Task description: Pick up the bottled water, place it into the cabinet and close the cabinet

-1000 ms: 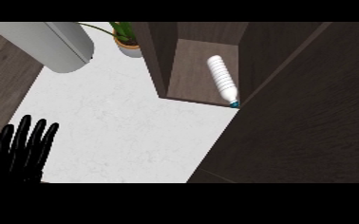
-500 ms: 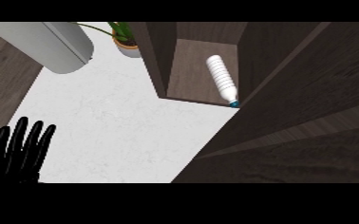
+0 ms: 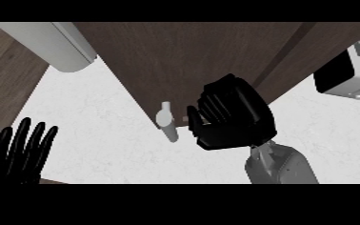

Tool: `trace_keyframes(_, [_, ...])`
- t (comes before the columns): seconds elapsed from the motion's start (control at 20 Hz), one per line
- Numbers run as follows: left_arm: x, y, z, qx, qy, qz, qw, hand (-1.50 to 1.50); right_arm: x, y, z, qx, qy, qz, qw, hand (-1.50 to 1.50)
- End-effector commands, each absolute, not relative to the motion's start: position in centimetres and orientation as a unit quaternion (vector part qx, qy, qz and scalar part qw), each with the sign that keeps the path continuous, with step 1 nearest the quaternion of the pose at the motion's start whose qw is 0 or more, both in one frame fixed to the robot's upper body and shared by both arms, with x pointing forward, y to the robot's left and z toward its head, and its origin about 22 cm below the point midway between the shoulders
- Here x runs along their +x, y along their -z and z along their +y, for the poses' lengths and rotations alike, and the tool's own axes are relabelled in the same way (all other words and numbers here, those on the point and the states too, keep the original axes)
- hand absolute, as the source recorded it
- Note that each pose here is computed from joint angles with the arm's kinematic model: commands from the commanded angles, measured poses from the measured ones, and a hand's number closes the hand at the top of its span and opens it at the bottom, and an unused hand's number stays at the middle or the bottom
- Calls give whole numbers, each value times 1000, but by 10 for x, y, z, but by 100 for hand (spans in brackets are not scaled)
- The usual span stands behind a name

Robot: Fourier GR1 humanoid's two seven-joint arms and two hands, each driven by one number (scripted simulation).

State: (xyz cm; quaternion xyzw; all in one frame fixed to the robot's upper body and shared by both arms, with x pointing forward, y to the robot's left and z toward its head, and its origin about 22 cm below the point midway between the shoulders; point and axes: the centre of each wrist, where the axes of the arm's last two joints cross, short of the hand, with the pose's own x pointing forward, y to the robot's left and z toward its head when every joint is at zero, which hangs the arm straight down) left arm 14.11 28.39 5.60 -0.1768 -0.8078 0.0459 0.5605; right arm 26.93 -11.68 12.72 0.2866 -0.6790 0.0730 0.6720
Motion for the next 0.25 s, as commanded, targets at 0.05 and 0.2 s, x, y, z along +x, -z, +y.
trace_keyframes(0.05, [143, -55, 282, -181, -44, -804, 565, -150, 328, -159, -85, 270, -38, -678, 683, 150])
trace_keyframes(0.2, [147, -52, 296, -169, -54, -810, 559, -150, 358, -166, -70, 272, -47, -669, 691, 150])
